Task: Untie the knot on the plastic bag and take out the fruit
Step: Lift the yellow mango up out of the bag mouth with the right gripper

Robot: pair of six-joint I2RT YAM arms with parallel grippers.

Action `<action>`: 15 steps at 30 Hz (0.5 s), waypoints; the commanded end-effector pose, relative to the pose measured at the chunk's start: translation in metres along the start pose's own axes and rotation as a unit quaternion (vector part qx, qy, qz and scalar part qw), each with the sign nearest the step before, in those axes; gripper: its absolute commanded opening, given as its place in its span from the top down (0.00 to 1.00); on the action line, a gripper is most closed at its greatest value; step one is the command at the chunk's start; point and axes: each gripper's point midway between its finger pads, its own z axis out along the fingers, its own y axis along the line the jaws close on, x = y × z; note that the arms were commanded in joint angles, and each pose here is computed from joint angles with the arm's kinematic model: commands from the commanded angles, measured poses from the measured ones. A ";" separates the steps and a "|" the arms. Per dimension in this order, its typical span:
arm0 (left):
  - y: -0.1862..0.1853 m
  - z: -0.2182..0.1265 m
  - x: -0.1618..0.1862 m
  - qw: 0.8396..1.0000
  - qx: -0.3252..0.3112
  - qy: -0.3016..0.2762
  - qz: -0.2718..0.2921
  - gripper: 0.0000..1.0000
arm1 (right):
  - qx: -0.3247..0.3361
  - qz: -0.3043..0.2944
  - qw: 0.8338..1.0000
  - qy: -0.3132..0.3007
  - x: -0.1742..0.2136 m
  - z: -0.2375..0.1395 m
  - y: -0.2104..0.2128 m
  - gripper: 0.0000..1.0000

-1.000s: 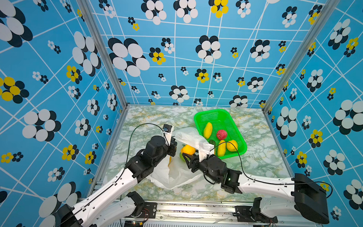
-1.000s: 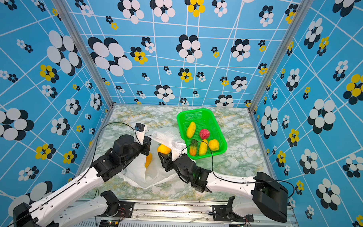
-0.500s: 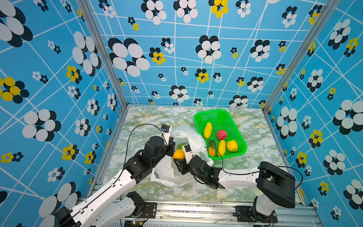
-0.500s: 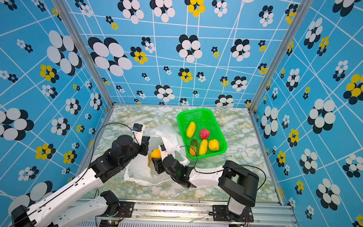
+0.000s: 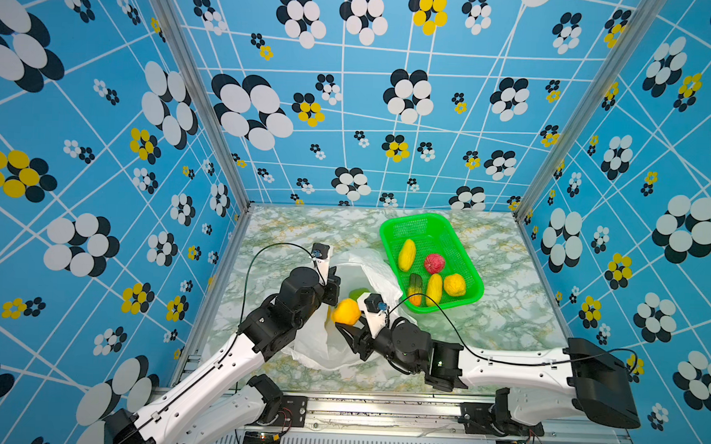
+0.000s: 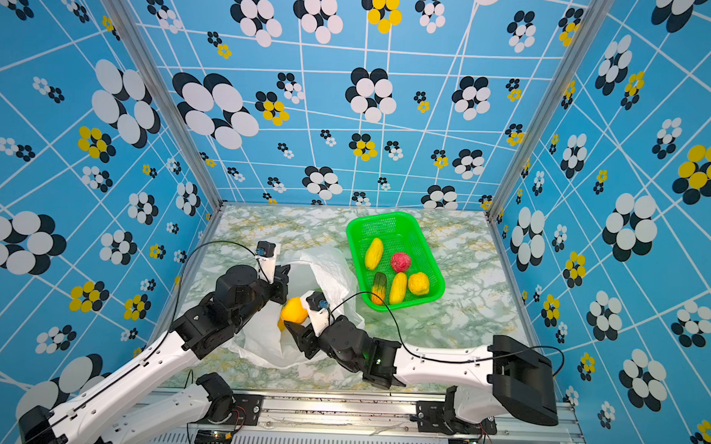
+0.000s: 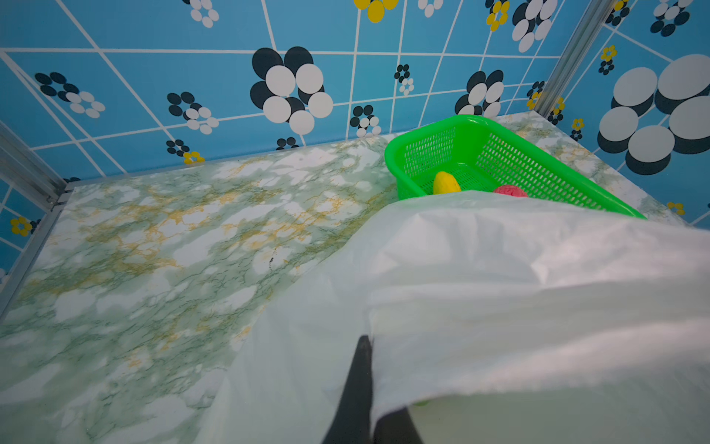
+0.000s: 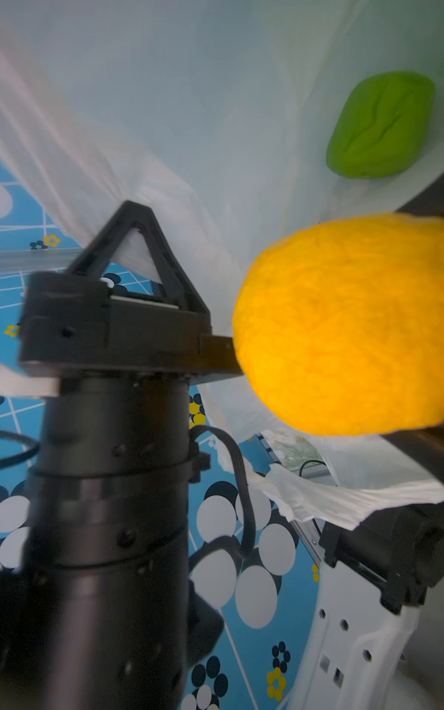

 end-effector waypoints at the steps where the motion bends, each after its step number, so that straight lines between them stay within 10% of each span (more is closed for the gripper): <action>1: 0.003 -0.005 -0.008 1.000 -0.006 -0.008 0.000 1.00 | 0.029 -0.030 0.999 -0.026 -0.013 -0.018 -0.016 0.61; 15: 0.005 -0.010 -0.009 1.000 -0.006 -0.012 -0.002 1.00 | 0.283 -0.017 0.949 -0.135 -0.075 -0.140 -0.150 0.58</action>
